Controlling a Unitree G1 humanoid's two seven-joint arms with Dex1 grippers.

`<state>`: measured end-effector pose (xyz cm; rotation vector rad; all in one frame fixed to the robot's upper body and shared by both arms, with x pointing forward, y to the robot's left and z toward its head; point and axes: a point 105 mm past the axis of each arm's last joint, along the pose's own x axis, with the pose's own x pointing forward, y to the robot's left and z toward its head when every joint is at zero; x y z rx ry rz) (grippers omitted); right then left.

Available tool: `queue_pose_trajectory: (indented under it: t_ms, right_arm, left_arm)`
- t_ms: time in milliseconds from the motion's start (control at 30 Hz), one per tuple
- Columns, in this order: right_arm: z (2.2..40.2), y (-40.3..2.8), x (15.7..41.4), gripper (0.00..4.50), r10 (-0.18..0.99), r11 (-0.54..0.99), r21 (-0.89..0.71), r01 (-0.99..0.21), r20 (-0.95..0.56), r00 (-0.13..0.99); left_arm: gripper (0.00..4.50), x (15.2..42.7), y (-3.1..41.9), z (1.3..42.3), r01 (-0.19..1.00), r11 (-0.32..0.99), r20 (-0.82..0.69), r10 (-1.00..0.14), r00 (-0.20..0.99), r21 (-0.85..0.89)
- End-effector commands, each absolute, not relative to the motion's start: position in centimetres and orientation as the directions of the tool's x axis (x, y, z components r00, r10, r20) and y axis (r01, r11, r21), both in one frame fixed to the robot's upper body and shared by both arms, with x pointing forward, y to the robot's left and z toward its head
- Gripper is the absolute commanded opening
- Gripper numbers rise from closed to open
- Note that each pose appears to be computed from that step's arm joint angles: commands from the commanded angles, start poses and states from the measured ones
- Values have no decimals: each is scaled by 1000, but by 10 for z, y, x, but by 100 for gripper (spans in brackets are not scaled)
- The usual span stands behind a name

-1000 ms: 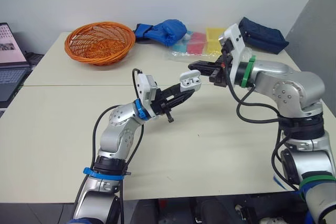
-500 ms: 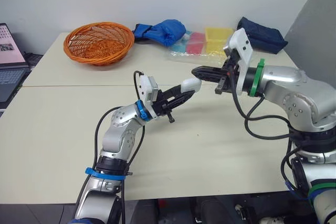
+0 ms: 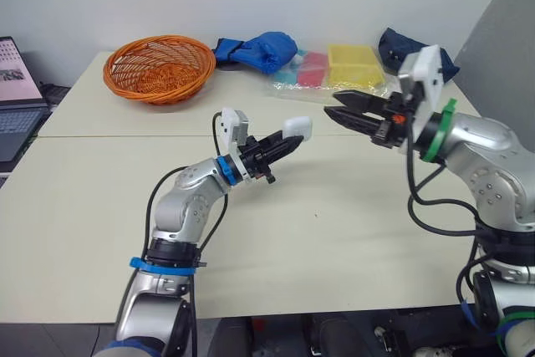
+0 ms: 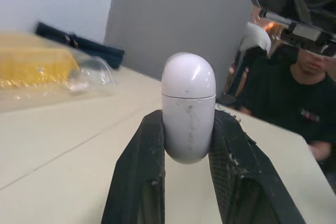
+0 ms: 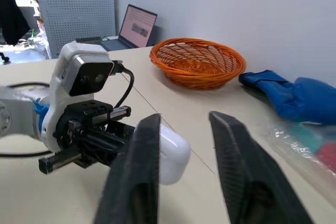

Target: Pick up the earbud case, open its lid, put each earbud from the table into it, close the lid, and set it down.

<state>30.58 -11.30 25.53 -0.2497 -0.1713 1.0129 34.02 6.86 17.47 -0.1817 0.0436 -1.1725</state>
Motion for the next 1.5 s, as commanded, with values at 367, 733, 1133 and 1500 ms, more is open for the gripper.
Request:
queue_pose_trajectory:
  t_ms: [367,733,1133,1500]
  right_arm:
    - [164,-122,283,445,904,323,-383,-865,-144,402]
    - [131,-117,280,445,903,299,-346,-889,-199,381]
    - [136,-121,286,450,907,284,-362,-888,-199,372]
    - [158,-141,283,450,905,287,-376,-881,-194,378]
  left_arm:
    - [75,325,84,116,607,454,-311,-891,331,-653]
    - [75,321,96,92,428,580,-451,-812,370,-693]
    - [446,326,184,113,442,736,-471,-672,572,-513]
    - [446,300,221,143,798,512,-272,-757,594,319]
